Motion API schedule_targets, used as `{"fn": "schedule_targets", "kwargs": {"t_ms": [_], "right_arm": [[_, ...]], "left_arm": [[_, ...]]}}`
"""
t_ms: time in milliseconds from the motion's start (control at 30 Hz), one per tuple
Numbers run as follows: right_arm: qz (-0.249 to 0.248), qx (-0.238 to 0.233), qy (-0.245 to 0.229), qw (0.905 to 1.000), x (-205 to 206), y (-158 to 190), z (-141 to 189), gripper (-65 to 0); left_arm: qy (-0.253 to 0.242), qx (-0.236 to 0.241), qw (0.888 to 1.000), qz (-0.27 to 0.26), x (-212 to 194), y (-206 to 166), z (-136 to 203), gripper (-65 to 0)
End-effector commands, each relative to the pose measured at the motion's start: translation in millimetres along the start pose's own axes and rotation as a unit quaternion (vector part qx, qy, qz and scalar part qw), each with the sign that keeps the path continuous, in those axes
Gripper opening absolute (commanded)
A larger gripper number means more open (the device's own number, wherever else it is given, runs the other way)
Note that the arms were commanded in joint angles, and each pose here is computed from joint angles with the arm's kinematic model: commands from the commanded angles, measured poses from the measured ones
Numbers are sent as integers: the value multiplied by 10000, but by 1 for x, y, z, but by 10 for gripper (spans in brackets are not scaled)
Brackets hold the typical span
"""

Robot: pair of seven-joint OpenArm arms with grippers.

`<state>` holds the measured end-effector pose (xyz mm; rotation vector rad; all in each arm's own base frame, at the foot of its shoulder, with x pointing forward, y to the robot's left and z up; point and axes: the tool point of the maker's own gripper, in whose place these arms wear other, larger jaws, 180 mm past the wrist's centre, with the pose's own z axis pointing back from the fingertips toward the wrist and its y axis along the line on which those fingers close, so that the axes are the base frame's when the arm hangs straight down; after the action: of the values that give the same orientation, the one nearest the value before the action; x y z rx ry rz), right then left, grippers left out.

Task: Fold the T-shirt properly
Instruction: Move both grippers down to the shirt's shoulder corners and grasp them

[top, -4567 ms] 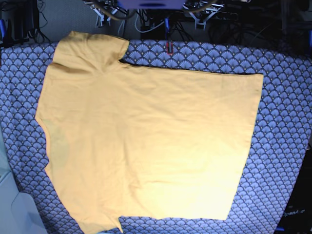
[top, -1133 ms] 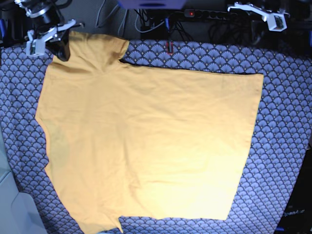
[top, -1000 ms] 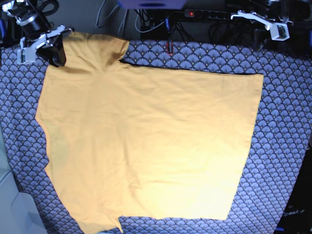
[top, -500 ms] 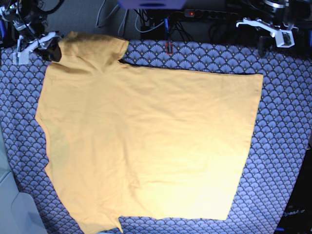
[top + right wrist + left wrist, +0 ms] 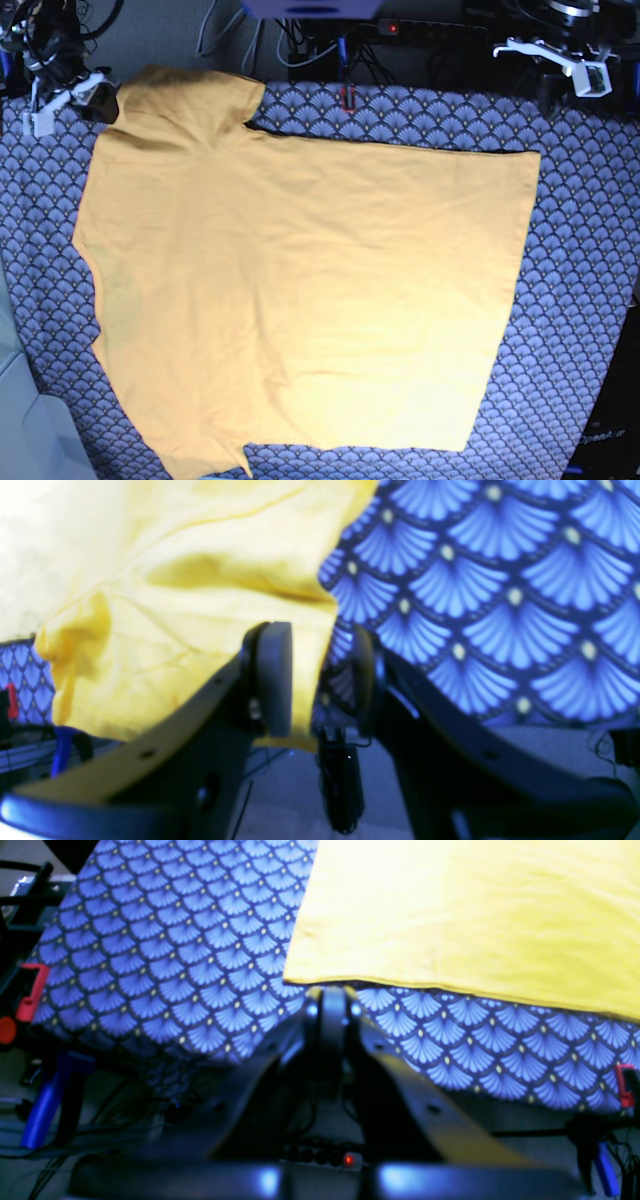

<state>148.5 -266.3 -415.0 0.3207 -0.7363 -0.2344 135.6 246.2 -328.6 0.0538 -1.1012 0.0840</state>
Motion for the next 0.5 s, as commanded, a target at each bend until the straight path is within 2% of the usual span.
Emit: {"fn": "schedule_targets", "kwargs": {"t_ms": [0,100,367,467], "right_arm": [[107,86,-124,9998,9,3,2,-436],[97,196,-43,9998,4,10,-3,-436],[16,262,1,9997,-4,16,-5,-436],[5,231,0,9997,-4,14,-4,-438]], "left_arm": [[-167,-7,9998,-51,9,1,2,-650],[-145,-4,9999,-49,8,2,2,-650],[411,-36,9991,-67,-7,0,-8,-650],[427,-38,9991,-68,-7,0,-9,-650]]}}
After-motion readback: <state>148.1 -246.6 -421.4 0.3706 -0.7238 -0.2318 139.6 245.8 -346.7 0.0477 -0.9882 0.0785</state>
